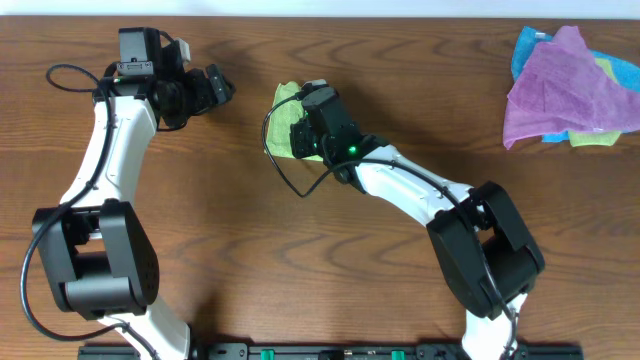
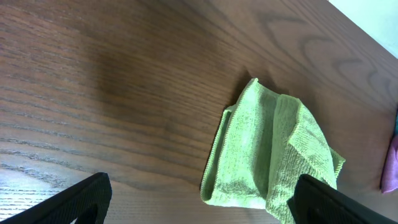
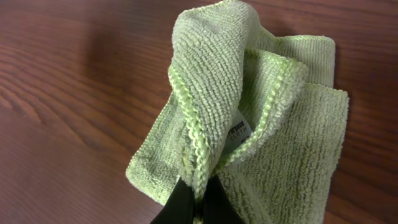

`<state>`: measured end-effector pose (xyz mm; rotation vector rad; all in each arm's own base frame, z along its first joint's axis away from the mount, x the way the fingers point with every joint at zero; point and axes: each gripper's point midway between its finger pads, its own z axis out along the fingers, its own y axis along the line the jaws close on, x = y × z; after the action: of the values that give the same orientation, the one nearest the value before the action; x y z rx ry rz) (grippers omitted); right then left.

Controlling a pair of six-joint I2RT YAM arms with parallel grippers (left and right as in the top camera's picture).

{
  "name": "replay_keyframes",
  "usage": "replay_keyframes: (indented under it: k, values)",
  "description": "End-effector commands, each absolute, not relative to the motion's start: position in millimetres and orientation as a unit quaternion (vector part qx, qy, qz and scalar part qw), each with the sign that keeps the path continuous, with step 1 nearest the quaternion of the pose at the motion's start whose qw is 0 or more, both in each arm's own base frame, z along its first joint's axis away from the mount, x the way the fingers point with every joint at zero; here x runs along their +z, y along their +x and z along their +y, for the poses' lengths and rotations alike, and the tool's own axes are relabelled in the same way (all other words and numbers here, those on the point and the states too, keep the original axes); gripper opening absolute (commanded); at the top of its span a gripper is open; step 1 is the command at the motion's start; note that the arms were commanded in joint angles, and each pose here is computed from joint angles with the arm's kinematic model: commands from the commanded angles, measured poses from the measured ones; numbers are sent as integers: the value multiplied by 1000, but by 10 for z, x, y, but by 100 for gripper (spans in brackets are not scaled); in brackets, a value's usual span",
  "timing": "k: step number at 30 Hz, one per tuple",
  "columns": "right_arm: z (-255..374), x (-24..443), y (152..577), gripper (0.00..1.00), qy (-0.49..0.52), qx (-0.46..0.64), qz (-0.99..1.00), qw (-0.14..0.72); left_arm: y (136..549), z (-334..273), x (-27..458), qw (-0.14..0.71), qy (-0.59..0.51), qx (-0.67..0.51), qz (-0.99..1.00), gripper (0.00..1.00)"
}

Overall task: Fold the cloth
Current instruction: 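Press and fold the cloth bundle leftward with the right gripper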

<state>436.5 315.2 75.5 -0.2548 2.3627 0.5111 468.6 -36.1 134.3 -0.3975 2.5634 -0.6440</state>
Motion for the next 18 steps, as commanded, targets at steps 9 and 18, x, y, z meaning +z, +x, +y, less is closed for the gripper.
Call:
replay_keyframes:
  k: [9, 18]
  values:
    - [3168, 811, 4459, 99, -87, 194, 906, 365, 4705, -342, 1388, 240, -136, -232, 933, 95]
    - [3096, 853, 4543, 99, -46, 198, 906, 370, 4601, -503, 1380, 213, -127, -261, 933, 95]
